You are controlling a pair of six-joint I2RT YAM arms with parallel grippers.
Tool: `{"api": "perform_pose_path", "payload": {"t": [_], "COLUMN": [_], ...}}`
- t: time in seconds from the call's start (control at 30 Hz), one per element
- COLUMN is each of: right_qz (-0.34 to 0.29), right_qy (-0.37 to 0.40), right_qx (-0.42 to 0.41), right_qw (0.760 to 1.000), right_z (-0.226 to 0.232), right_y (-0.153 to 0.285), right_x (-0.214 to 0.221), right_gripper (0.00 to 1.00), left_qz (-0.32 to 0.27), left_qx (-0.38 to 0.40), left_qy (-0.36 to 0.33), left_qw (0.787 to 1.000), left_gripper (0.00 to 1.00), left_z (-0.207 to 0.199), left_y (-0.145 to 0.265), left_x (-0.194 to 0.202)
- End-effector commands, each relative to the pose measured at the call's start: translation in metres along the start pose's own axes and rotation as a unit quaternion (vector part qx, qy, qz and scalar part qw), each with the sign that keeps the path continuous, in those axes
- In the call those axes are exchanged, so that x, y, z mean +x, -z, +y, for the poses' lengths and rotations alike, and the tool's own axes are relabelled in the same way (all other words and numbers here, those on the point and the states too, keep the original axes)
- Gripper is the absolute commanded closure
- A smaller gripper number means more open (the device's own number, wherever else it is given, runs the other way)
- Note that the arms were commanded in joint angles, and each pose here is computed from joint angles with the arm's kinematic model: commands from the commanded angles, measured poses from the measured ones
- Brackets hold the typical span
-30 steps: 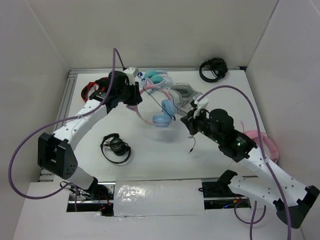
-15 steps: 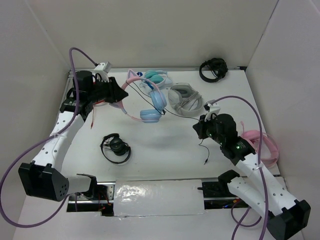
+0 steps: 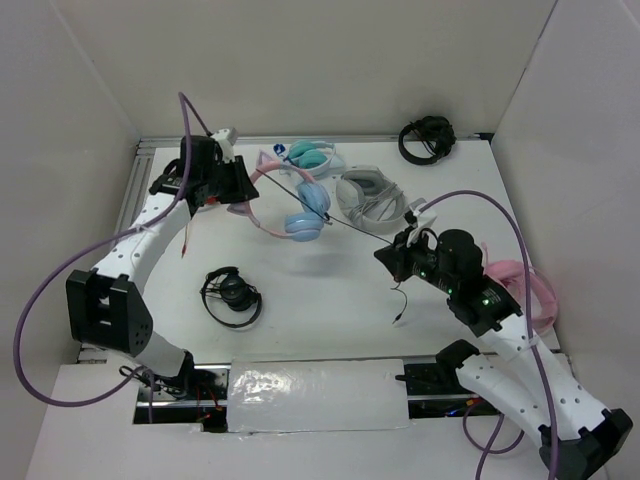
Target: Wrap the headphones
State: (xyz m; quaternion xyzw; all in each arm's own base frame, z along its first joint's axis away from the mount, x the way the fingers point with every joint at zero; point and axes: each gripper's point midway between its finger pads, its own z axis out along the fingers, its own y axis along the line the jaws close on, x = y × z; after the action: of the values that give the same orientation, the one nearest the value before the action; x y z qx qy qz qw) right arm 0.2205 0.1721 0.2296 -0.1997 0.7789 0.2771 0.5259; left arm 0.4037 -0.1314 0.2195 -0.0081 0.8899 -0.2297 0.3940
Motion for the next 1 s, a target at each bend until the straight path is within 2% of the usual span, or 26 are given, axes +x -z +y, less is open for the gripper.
{"api": "perform_pose_path", "payload": {"t": [0.0,0.1,0.23,0.37,0.53,0.63,0.73,0.87,0.97], "right_qz": [-0.036,-0.041,-0.058,-0.063,-0.033,-0.029,-0.022,-0.047,-0.045], "right_qy": [0.035,0.052,0.094,0.138,0.193,0.253,0.317,0.393,0.394], "right_qx": [-0.020,-0.015,-0.026,-0.031,-0.108,-0.143,-0.122,-0.064,-0.025], "right_qw": [0.998,0.998,0.994,0.988,0.975,0.956,0.940,0.916,0.918], "right_z": [0.014,0.016,0.021,0.024,0.049,0.061,0.053,0.030,0.013], "right_y": [0.006,0.006,0.008,0.005,0.000,-0.005,-0.018,-0.040,-0.052], "right_x": [-0.036,-0.047,-0.067,-0.086,-0.083,-0.080,-0.079,-0.087,-0.088], "right_gripper": [1.00,1.00,1.00,1.00,1.00,1.00,1.00,1.00,0.99], "left_qz": [-0.049,-0.047,-0.046,-0.039,-0.028,0.000,0.017,0.035,0.051], "left_qx": [-0.005,0.028,0.028,0.100,0.109,0.121,0.150,0.199,0.236], "left_qy": [-0.016,-0.075,-0.131,-0.204,-0.213,-0.239,-0.283,-0.311,-0.330], "left_qw": [0.999,0.996,0.990,0.973,0.970,0.963,0.947,0.929,0.913], "left_gripper": [1.00,1.00,1.00,1.00,1.00,1.00,1.00,1.00,1.00], "left_z": [-0.017,-0.036,-0.049,-0.088,-0.103,-0.114,-0.140,-0.165,-0.182], "left_y": [0.001,-0.004,-0.010,-0.009,-0.013,-0.025,-0.030,-0.029,-0.025], "left_x": [-0.033,-0.020,-0.007,0.014,0.018,0.037,0.065,0.089,0.112]}}
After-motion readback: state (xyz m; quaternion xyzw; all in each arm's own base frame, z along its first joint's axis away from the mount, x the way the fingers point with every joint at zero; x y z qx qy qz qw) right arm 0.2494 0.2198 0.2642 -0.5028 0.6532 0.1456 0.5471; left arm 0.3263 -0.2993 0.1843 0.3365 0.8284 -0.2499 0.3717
